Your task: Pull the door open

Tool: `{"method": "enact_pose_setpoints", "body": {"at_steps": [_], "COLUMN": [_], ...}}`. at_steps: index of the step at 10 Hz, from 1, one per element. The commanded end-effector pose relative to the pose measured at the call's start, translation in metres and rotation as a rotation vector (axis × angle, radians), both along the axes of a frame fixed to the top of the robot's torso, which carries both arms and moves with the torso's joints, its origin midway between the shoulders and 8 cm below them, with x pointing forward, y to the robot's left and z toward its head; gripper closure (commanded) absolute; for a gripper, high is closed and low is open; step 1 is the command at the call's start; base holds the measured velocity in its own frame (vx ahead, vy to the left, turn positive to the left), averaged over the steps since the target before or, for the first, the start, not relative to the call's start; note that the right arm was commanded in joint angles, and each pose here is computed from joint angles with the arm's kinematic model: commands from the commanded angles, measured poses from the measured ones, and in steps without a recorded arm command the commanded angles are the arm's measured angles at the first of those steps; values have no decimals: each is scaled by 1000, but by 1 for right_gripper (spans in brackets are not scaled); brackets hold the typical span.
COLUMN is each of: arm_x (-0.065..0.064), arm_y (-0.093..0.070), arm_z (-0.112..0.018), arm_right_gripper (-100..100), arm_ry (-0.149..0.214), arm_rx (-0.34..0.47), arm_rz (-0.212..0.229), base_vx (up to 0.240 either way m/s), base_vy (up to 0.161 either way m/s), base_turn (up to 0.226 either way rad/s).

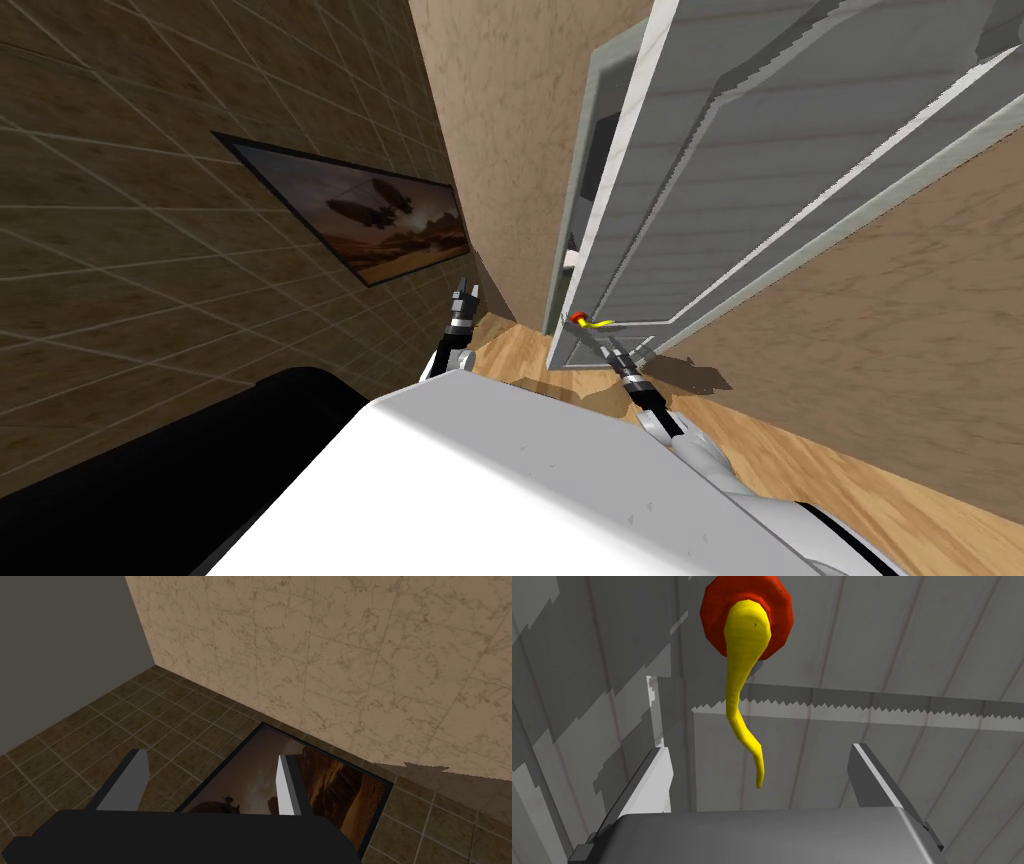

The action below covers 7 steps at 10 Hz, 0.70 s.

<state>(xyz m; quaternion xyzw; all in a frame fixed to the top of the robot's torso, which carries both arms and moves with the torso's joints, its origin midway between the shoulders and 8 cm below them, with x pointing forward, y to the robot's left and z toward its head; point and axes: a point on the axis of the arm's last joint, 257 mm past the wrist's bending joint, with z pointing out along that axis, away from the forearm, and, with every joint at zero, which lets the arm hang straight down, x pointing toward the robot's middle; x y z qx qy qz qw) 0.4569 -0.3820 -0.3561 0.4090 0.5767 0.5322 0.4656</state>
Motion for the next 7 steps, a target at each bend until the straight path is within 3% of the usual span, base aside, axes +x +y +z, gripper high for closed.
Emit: {"method": "enact_pose_setpoints", "body": {"at_steps": [1,3,5,6,7], "arm_x": [-3,-9,-8,-8,-8], "arm_y": [-13,-30,-31,-31,-31], "arm_z": [1,1,1,1,1], "arm_right_gripper": [-100,-100,-100,100,100], "arm_ry": [-4,-6,-4,-4,-4], "arm_rx": [1,2,2,2,2], "arm_rz": [-29,-72,-74,-74,-74], "base_vx": [209,214,119,-3,-24], "base_vy": [53,59,23,-1,-7], "base_turn": [216,223,63,-11,0]}}
